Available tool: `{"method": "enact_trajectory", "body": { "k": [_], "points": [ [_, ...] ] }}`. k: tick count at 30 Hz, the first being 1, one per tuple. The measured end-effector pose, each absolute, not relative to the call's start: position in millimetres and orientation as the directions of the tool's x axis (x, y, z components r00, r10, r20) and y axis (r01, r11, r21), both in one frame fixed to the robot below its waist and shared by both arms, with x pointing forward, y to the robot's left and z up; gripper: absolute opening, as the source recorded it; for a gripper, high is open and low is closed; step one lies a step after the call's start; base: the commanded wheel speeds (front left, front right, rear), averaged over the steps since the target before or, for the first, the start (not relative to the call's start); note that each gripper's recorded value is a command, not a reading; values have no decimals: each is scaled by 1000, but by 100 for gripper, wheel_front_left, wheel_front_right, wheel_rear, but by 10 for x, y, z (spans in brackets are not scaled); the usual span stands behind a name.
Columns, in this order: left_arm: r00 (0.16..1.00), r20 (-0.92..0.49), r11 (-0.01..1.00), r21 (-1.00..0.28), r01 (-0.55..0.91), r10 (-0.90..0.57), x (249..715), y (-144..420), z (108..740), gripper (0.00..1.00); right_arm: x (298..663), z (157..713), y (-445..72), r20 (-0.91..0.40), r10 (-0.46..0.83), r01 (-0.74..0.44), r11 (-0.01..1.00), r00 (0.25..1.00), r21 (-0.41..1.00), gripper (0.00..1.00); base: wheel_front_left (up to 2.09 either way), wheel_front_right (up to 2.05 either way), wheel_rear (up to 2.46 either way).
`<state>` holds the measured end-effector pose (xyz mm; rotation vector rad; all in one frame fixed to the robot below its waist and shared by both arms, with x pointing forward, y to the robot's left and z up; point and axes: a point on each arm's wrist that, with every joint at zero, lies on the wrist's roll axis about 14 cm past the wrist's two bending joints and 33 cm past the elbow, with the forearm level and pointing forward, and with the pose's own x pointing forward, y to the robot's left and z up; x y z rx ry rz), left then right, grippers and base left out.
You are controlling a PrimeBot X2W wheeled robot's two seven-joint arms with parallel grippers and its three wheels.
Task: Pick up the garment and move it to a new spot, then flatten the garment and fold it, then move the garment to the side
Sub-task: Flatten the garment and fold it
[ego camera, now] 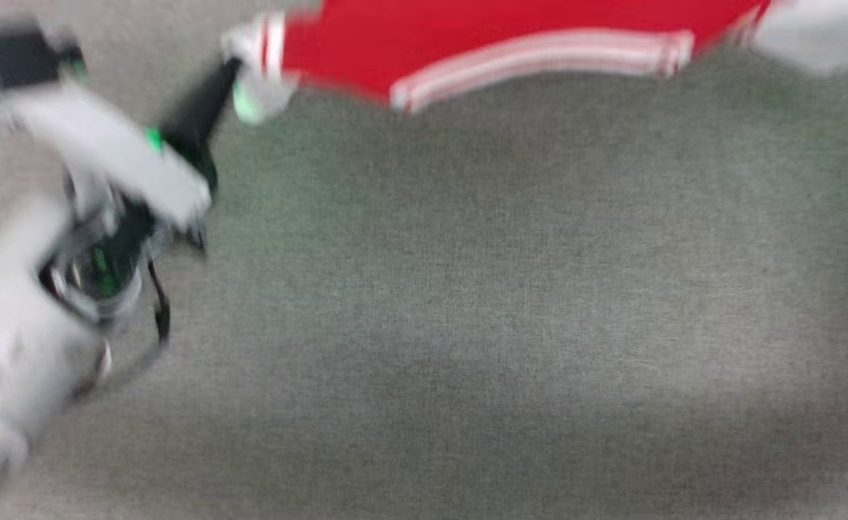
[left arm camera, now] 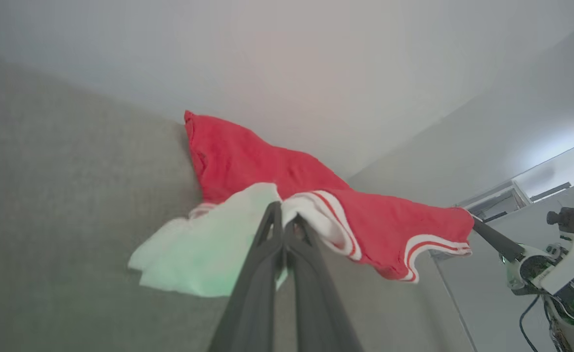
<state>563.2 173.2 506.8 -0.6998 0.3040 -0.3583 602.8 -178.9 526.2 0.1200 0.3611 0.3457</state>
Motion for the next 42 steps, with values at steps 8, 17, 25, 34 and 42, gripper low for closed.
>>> {"method": "enact_trajectory", "body": {
  "k": [8, 17, 25, 34, 42],
  "points": [
    [856, -252, 688, -709, 154, -451, 4801, 1690, 4704, 0, 5182, 5055, -1883, -459, 380, -304, 924, 803, 232, 0, 0, 0, 0],
    [864, -270, 677, -728, 105, -425, 4154, 1801, 4653, 0, 4288, 4980, -1817, -553, 412, -280, 908, 725, 311, 0, 0, 0, 0],
    [844, -338, 694, -718, 54, -415, 3688, 1919, 4493, 0, 3706, 4927, -1879, -615, 409, -225, 907, 674, 356, 0, 0, 0, 0],
    [816, -400, 715, -699, 23, -417, 3518, 1848, 4316, 0, 3504, 4716, -1884, -685, 402, -193, 911, 607, 363, 0, 0, 0, 0],
    [749, -508, 738, -674, -38, -425, 3358, 1695, 3873, 0, 3331, 4223, -1788, -773, 402, -184, 915, 492, 359, 0, 0, 0, 0]
  ]
}}
